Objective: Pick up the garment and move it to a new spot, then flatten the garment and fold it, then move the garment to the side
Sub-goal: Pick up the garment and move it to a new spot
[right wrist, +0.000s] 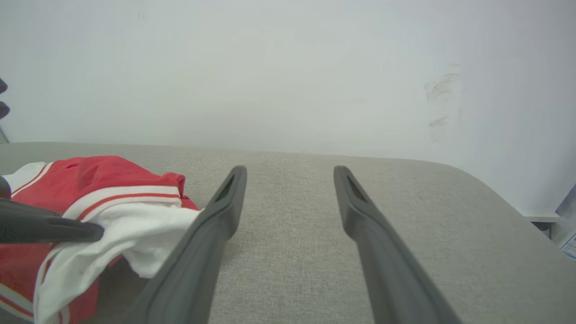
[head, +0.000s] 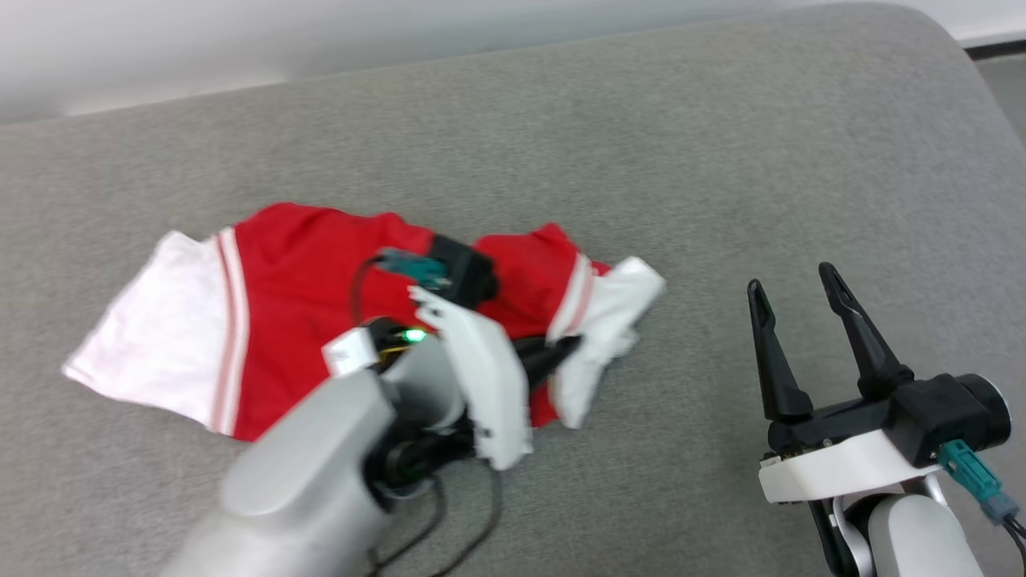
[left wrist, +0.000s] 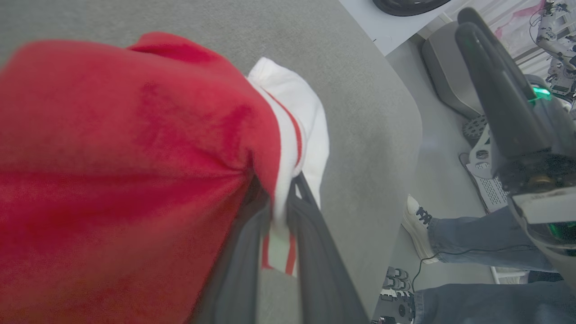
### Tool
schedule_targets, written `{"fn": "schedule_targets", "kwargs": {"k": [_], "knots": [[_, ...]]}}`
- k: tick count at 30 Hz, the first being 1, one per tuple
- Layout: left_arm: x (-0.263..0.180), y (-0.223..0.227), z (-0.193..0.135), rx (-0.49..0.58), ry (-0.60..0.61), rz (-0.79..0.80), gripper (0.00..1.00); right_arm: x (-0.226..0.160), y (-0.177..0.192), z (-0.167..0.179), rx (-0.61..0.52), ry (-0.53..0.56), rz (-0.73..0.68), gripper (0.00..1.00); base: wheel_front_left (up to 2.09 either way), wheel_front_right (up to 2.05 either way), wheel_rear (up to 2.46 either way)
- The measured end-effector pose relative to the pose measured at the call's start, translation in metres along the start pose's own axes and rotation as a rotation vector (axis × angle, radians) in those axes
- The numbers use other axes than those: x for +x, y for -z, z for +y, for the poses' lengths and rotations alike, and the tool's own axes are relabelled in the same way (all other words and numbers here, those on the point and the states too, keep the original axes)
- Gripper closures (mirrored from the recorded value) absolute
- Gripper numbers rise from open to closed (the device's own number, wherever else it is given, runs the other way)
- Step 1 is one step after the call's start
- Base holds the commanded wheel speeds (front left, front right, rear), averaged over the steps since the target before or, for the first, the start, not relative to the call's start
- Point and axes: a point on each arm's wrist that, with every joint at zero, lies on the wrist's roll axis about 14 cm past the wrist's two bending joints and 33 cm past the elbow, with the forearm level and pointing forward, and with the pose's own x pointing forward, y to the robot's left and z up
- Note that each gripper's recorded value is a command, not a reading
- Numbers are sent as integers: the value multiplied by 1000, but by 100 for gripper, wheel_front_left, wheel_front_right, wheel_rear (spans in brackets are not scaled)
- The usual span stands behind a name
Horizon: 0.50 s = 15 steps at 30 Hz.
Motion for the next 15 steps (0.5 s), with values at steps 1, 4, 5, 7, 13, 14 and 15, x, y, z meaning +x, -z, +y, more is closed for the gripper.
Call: {"fn": "schedule_targets", "kwargs": {"k": [1,4,5,7,13,14,15], "knots": [[11,1,-12,2,31,2,100,-2,-1,-4,-3,12,-1,0,0,0,0],[41,-1,-41,18,100,-1,100,-5,-5,-15,-11,43,-7,0,0,0,0],[50,-3,-50,20,121,-7,100,-6,-6,-18,-15,53,-10,0,0,0,0],[65,-10,-65,15,150,-38,100,-9,-7,-25,-17,73,-9,0,0,0,0],[94,-10,-81,72,179,-56,0,-16,-5,-33,-23,101,5,0,0,0,0],[95,-8,-82,74,184,-54,0,-16,-5,-34,-23,102,4,0,0,0,0],[95,-7,-82,77,184,-58,0,-16,-6,-34,-23,104,2,0,0,0,0]]}}
